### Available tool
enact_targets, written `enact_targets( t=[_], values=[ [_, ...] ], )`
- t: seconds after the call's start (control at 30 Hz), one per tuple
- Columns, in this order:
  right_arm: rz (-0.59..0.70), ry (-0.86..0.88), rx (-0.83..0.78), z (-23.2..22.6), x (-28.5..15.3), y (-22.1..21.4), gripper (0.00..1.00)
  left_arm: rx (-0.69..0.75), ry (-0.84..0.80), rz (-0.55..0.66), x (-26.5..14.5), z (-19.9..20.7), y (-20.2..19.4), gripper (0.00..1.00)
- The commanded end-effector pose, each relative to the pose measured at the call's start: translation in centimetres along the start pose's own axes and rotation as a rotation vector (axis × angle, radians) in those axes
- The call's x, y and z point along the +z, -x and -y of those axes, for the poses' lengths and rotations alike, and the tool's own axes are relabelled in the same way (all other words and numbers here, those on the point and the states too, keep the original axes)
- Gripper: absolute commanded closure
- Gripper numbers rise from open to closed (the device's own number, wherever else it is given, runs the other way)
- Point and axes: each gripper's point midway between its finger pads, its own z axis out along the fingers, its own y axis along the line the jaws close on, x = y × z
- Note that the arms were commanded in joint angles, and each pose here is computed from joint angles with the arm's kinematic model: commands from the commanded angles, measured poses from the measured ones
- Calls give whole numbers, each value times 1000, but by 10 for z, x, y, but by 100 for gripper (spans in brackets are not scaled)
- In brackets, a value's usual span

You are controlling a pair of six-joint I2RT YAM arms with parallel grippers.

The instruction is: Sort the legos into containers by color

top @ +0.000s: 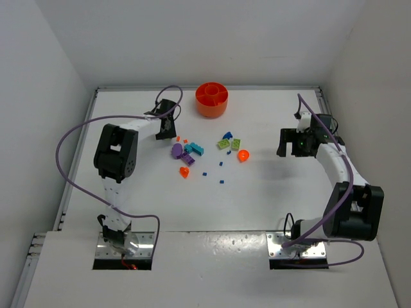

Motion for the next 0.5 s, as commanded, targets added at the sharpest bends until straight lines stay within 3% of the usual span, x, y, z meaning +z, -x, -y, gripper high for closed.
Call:
enact_targets(
  t=[0.0,0.1,0.2,0.33,0.47],
  values=[
    [33,18,1,-5,0,10,0,43,60,-70,13,-15,-26,61],
    [43,28,-2,-7,-3,12,0,71,59,-95,12,-20,-37,63],
    [56,57,-14,-13,-6,12,0,106,22,-101,7,-17,-40,71],
    [59,89,-15,-20,-10,10,1,162,-1,-101,2,-15,-44,94],
    [98,198,-63,-40,-24,15,1,274,-66,-76,-27,-1,-48,100]
  ],
)
